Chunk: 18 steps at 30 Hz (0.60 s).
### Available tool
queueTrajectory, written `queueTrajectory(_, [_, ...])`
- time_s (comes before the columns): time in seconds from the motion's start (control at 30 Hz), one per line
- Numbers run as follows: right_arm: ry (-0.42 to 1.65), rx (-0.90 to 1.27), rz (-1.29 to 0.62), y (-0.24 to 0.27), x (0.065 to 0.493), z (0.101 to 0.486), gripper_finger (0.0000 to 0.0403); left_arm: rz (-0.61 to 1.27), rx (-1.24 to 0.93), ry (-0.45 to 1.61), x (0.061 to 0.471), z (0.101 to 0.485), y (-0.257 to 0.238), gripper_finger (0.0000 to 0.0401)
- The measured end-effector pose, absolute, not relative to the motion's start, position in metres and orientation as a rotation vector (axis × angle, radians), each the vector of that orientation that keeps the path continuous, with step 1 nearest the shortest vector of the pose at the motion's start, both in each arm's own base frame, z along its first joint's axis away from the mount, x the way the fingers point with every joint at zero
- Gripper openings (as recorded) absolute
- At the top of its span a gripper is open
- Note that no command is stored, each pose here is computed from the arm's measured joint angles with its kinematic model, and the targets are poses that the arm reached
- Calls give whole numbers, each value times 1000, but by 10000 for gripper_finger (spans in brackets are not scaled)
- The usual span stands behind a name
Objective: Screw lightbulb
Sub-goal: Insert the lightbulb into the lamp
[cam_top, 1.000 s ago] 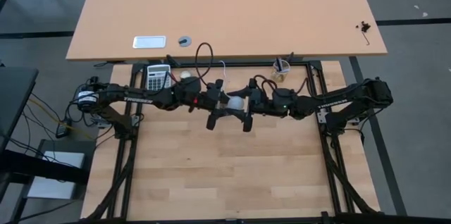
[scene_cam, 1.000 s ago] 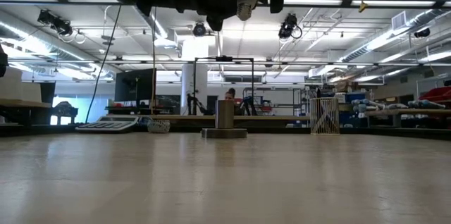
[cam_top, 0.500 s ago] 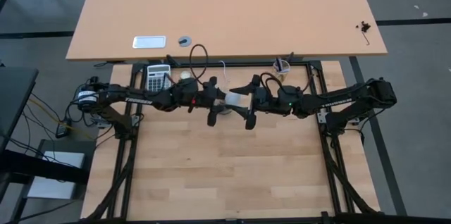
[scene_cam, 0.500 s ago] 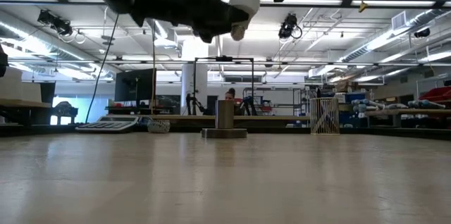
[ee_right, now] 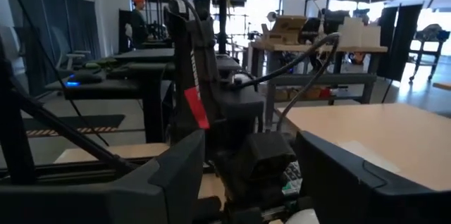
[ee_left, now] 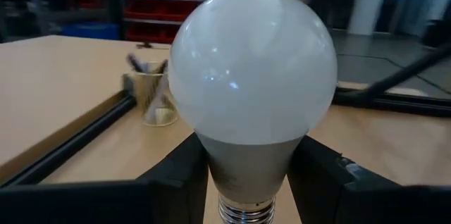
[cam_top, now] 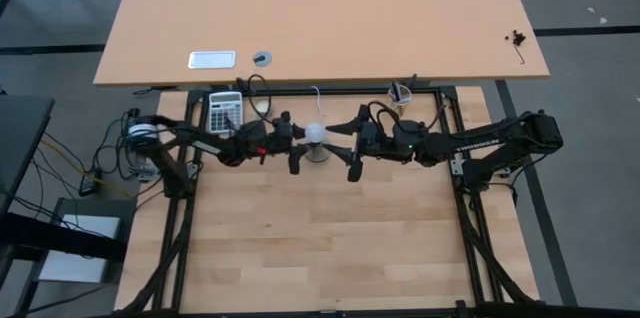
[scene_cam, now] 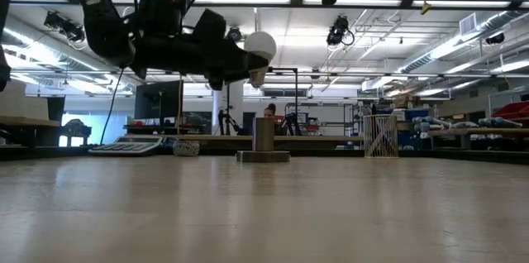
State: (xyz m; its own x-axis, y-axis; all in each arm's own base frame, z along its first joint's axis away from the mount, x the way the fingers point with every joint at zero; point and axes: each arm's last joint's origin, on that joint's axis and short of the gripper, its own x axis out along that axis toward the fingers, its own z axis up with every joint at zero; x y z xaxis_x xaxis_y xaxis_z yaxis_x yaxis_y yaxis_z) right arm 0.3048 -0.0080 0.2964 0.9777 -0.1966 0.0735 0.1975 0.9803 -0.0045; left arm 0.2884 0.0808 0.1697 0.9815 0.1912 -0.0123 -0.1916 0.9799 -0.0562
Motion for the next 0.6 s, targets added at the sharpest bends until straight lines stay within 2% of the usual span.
queueTrajectory(0.33, [-39,7,-208,-11,305,293,207,319,-78,15,302,131,95,156])
queueTrajectory(0.6, [-31,2,-213,-12,305,292,203,348,-85,7,304,115,99,156])
